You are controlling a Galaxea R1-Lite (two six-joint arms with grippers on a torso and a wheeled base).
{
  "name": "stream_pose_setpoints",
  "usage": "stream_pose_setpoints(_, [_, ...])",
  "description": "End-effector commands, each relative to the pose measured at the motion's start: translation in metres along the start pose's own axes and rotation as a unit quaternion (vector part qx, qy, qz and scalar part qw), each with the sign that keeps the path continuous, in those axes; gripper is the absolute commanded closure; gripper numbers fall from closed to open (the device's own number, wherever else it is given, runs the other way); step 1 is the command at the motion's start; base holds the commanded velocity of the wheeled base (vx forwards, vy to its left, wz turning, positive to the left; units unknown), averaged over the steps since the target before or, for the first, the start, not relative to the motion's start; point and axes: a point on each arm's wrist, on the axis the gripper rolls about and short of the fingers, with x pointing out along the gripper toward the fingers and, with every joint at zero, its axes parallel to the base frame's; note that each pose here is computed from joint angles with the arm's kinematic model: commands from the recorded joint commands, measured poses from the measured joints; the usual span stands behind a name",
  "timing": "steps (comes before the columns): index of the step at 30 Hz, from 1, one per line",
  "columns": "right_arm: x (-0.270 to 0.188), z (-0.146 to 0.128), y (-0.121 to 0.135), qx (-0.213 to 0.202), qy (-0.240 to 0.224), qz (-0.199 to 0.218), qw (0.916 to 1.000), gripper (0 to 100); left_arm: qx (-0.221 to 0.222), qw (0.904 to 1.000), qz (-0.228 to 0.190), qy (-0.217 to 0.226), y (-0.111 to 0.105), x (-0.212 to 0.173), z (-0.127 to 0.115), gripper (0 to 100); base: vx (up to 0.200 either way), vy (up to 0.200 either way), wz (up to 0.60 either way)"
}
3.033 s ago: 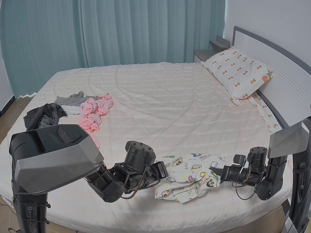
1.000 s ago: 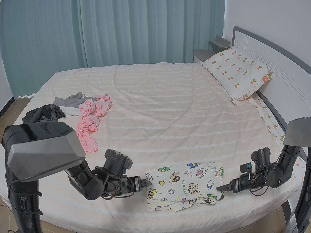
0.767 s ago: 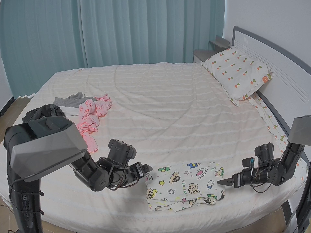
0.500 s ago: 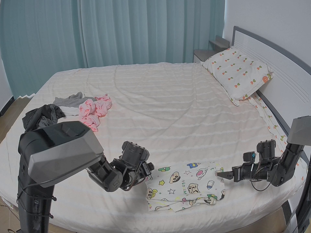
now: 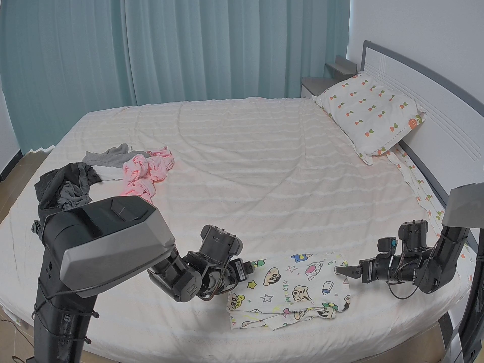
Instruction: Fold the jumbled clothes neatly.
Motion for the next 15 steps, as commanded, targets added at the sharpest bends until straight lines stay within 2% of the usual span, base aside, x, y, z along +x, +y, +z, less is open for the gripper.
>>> stream_pose_setpoints(1, [0.001, 0.0, 0.0, 0.0, -0.001, 0.001, 1.0, 0, 0.018, 0.9998, 0.002, 0.011, 0.001, 0.001, 0.0, 0, 0.0, 0.0, 0.0])
stream_pose_setpoints(6, [0.002, 0.001, 0.001, 0.0, -0.001, 0.002, 1.0, 0, 0.04, 0.999, 0.008, 0.017, 0.001, 0.001, -0.001, 0, 0.0, 0.0, 0.0])
stream_pose_setpoints(7, [0.002, 0.001, 0.001, 0.0, -0.001, 0.002, 1.0, 0, 0.04, 0.999, 0.008, 0.017, 0.001, 0.001, -0.001, 100, 0.0, 0.0, 0.0])
stream_pose_setpoints(15, [0.002, 0.0, 0.001, 0.0, 0.0, 0.004, 1.0, 0, 0.033, 0.9993, 0.016, -0.005, -0.003, 0.012, 0.003, 100, 0.0, 0.0, 0.0])
